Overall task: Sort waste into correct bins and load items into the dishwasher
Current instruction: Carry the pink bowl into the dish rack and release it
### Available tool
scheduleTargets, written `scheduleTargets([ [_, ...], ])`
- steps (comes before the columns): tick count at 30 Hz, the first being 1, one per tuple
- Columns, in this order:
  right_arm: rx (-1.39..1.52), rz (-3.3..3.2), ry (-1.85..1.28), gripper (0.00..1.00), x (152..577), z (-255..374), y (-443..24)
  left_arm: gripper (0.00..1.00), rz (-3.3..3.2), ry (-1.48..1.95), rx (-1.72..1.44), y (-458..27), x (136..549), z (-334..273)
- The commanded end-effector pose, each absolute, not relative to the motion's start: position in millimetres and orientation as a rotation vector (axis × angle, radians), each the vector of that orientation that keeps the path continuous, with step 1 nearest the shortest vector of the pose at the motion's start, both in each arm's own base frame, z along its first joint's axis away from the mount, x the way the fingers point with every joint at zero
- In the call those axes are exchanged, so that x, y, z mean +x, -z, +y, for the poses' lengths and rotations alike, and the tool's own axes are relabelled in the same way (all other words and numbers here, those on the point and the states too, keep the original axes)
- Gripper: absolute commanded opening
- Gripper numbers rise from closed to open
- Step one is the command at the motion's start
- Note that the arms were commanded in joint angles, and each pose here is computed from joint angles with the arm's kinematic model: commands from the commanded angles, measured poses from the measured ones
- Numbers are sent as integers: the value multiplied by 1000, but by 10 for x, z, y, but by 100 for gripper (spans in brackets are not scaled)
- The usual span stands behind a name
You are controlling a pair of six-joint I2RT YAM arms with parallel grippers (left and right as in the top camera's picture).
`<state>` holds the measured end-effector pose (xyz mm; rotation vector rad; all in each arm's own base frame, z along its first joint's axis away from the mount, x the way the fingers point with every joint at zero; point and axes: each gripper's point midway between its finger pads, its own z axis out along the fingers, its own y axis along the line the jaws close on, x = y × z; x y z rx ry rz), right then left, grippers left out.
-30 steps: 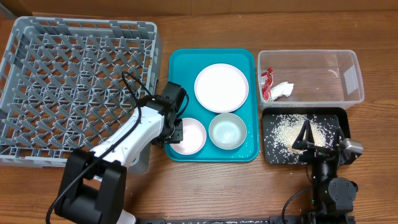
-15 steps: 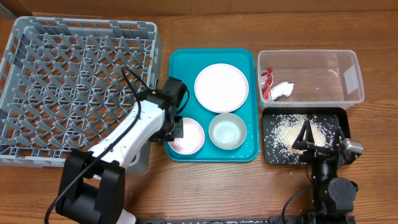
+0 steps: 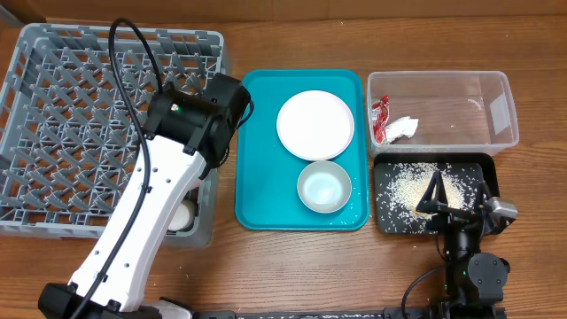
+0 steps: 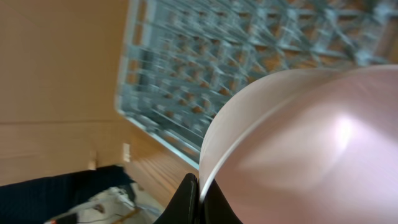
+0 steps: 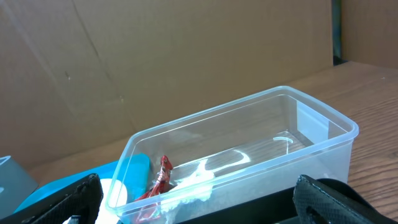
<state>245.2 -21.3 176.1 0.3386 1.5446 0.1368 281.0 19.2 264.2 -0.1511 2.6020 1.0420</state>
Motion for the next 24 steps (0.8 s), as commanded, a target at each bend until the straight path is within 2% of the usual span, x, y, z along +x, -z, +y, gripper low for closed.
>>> scheduleTargets([
  [1,335,1540,-131,100,2453,-214,-1746,4,2395,-1186,-270,-2910,2909,384],
  [9,334,1540,-131,100,2453,-213,-1746,4,2212,-1367,-354,-2993,3002,629],
  [22,334,1540,-131,100,2453,-213,-1746,4,2201,-1539,-293,-2283,3410,662],
  [24,334,1540,-131,100,2453,-213,-1746,9,2198,-1578,-261,-2177,3484,648],
])
